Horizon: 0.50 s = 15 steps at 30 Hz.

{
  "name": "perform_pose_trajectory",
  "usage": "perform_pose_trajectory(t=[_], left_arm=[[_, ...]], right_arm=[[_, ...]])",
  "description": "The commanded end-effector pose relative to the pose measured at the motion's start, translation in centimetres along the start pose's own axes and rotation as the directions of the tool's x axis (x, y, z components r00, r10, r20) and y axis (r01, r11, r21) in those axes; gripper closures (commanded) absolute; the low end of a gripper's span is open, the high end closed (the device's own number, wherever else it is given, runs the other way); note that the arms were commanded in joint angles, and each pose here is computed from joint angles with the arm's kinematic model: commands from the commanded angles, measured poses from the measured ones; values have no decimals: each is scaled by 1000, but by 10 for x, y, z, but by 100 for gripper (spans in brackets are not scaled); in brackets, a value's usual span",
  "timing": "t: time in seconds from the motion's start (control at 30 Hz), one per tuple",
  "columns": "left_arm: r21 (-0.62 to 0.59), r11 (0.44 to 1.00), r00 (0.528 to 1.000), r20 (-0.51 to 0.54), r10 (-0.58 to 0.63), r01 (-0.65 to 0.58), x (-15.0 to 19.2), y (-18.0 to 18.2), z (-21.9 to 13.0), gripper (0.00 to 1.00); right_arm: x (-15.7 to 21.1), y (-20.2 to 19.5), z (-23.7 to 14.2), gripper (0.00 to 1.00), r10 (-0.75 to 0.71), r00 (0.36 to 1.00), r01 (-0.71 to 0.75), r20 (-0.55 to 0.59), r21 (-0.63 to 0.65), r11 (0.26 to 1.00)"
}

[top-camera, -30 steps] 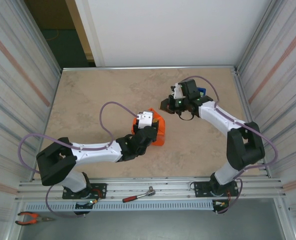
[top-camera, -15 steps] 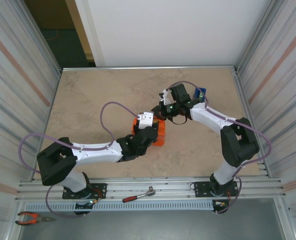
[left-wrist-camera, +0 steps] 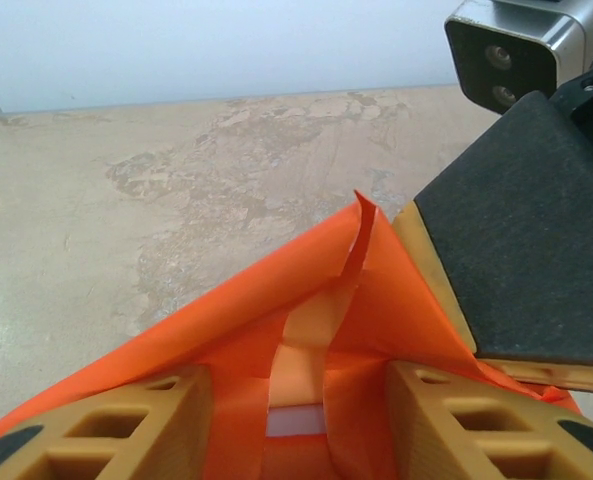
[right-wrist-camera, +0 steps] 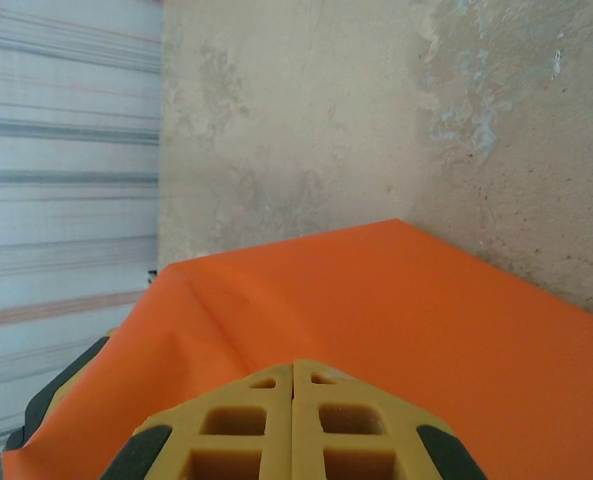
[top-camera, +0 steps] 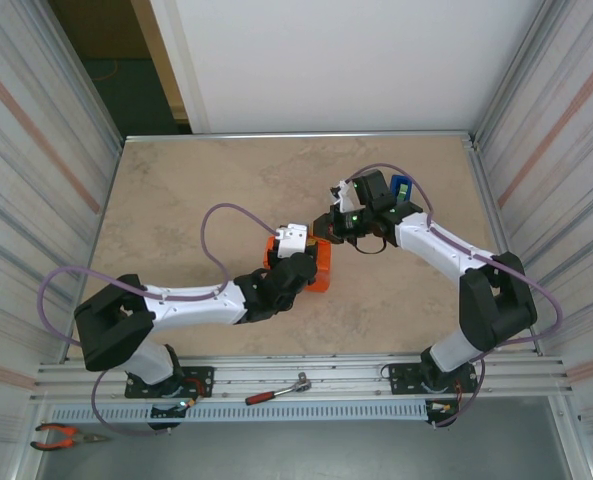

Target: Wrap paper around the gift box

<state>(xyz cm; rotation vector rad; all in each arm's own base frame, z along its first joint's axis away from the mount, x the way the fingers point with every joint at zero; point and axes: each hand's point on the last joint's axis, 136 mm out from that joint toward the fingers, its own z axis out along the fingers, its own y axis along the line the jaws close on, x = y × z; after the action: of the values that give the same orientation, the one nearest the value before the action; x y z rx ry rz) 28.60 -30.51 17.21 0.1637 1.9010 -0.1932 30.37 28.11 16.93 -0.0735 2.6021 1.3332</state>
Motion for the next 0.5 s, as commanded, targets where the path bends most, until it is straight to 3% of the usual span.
perform_pose_trajectory(t=[0.0,0.47], left_arm=[[-59,991,972,-211,108,-122,78,26,6,51],[-39,996,977,-202,75,-84,72,26,4,50]], right_arm=[[29,-10,-5,100,36,996,-32,-78,47,998],[36,-17,-18,100,62,996,-54,-64,108,993]])
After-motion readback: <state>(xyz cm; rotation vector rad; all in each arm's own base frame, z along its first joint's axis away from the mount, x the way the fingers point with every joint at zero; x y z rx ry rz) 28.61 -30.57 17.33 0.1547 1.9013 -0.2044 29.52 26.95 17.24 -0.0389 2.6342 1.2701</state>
